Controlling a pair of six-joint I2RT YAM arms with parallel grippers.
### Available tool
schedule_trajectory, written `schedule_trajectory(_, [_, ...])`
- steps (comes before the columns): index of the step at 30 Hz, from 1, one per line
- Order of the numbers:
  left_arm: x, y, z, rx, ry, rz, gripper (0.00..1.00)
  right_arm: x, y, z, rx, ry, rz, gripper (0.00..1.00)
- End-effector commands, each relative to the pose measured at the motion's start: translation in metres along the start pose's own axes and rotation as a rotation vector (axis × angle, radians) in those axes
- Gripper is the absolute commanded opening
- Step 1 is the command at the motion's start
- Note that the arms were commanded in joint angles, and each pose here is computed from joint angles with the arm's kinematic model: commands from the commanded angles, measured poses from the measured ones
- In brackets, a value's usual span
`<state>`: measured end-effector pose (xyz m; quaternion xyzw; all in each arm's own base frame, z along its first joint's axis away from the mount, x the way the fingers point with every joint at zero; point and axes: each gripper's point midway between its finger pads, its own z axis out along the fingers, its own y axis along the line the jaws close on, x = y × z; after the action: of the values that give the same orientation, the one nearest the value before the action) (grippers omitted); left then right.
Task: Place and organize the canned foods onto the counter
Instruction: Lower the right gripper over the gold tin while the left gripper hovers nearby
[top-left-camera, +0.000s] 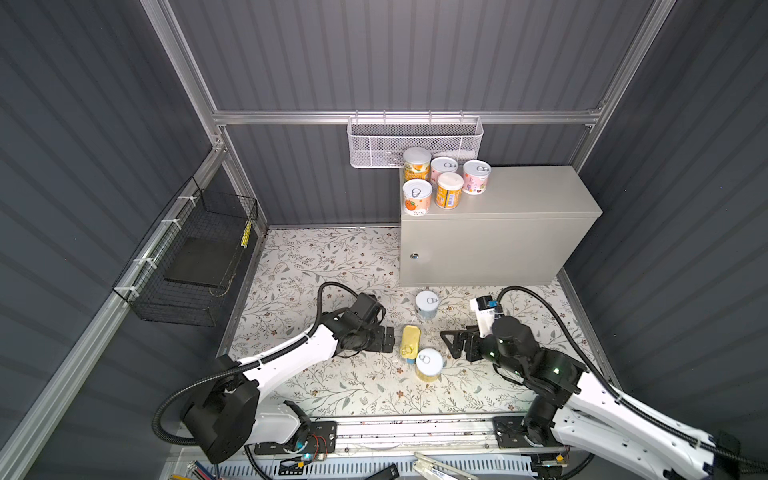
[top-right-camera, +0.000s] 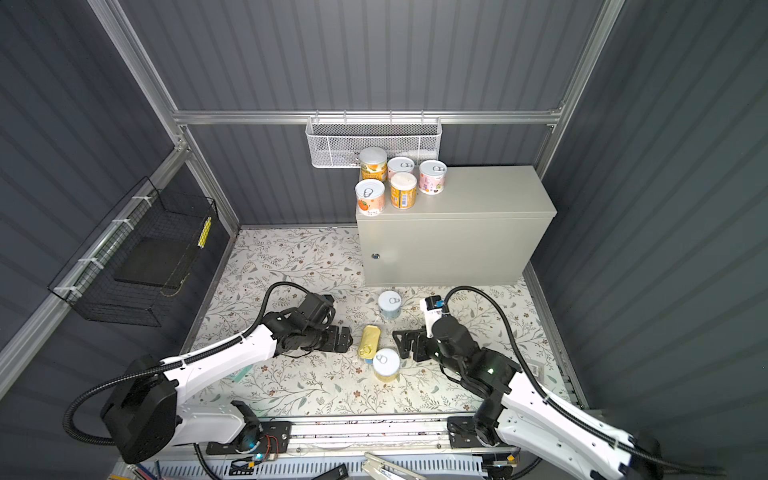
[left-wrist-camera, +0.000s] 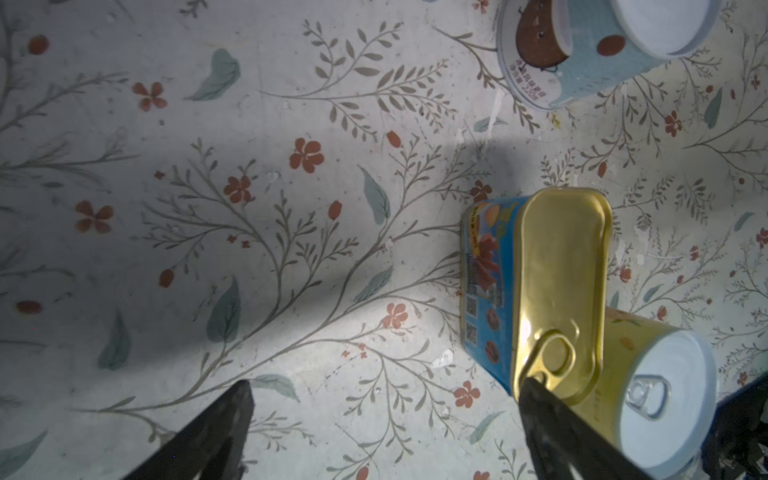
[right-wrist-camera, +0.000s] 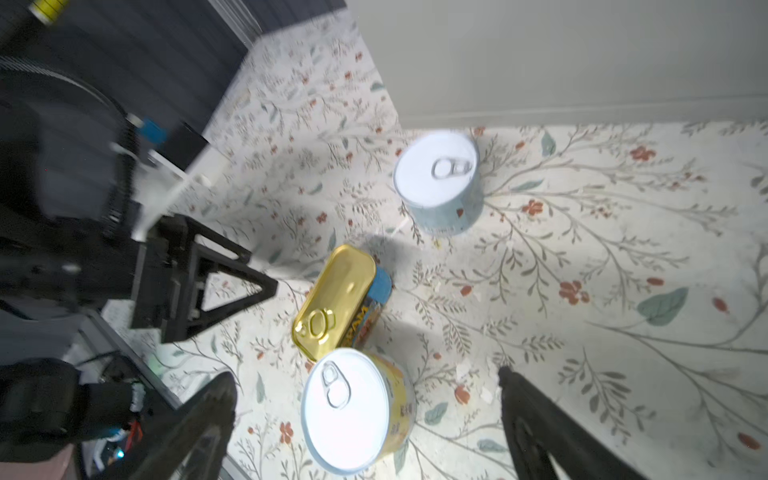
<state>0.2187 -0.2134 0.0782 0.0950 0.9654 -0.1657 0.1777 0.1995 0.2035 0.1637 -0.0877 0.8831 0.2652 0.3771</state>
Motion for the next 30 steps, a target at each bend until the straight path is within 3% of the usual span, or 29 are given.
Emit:
schedule_trajectory(1, [-0.005,0.018,-0.010,-0.050,-0.084,-0.060,1.00,-0.009,0.006,0.007,0.085,-0.001,-0.010,0.99])
schedule_trajectory(11, [-0.013,0.039,-0.037,-0.074,-0.221,-0.051,1.00,0.003,0.029,0.055,0.154,0.134,0.016,0.97])
schedule_trajectory(15, [-0.016,0.043,-0.043,-0.089,-0.261,-0.035,1.00,0.008,0.033,0.067,0.164,0.177,0.046,0.86])
schedule_trajectory(22, [-0.024,0.044,-0.045,-0.095,-0.299,0.005,1.00,0.019,0.043,0.086,0.171,0.259,0.053,0.78])
schedule_trajectory(30, [-0.032,0.043,-0.048,-0.094,-0.342,0.048,1.00,0.029,0.040,0.102,0.227,0.327,0.037,0.83])
